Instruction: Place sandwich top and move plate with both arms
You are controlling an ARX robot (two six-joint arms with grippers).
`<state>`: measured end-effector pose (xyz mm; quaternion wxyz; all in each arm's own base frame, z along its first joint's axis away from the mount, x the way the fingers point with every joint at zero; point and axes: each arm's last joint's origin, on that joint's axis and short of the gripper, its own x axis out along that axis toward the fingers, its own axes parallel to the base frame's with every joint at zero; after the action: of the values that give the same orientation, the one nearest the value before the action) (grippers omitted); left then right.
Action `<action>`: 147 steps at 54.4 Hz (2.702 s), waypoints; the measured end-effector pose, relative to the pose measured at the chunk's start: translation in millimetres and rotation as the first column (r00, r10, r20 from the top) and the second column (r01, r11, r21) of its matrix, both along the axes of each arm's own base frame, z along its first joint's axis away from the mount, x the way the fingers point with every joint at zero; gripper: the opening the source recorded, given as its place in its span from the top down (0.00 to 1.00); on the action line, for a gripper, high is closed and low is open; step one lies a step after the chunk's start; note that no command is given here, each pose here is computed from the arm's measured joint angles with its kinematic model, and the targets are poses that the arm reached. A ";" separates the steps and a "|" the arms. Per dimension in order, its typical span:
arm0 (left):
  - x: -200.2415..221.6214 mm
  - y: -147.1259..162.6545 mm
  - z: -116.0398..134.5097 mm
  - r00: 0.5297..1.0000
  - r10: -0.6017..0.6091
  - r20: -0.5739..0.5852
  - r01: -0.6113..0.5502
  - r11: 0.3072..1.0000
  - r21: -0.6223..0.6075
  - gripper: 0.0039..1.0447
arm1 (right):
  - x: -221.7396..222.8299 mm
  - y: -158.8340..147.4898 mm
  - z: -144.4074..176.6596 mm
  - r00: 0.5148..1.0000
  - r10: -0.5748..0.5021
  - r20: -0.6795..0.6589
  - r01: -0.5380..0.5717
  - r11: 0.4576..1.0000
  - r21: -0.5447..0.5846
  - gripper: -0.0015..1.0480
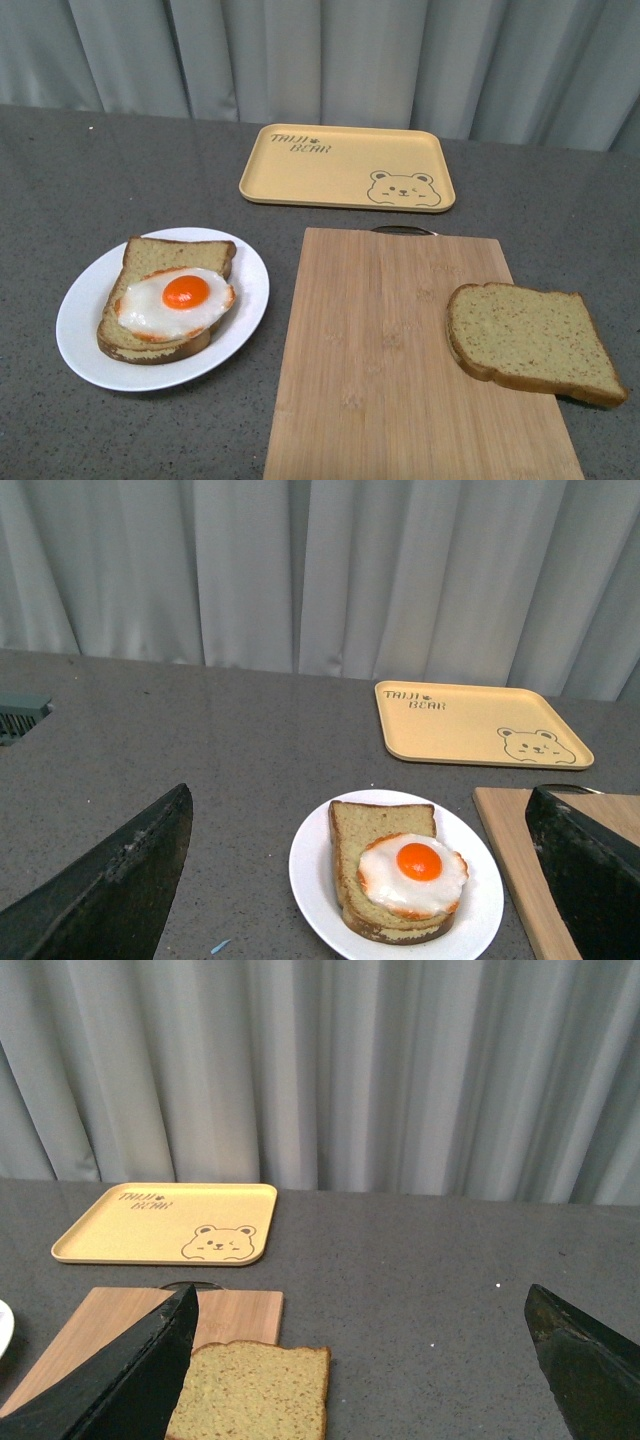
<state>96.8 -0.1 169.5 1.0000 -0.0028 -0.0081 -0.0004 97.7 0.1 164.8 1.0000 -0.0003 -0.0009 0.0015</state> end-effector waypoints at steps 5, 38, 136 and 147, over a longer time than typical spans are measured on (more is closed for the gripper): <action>0.0 0.0 0.0 1.000 0.000 0.000 0.000 1.000 0.000 0.06 | 0.0 0.0 0.0 1.000 0.000 0.000 0.000 1.000 0.000 0.09; 0.0 0.0 0.0 1.000 0.000 0.000 0.000 1.000 0.000 0.06 | 0.0 0.0 0.0 1.000 0.000 0.000 0.000 1.000 0.000 0.09; 0.0 0.0 0.0 1.000 0.000 0.000 0.000 1.000 0.000 0.06 | 186.6 -67.1 -89.9 0.517 0.414 -0.749 0.002 0.875 0.485 0.09; 0.0 0.0 0.0 1.000 0.000 0.000 0.000 1.000 0.000 0.06 | 200.8 -66.6 -109.7 0.476 0.498 -0.725 0.007 0.822 0.569 0.09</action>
<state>96.8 -0.1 169.5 1.0000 -0.0028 -0.0081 -0.0004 298.5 -66.5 55.1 0.8198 0.2583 0.4884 0.1508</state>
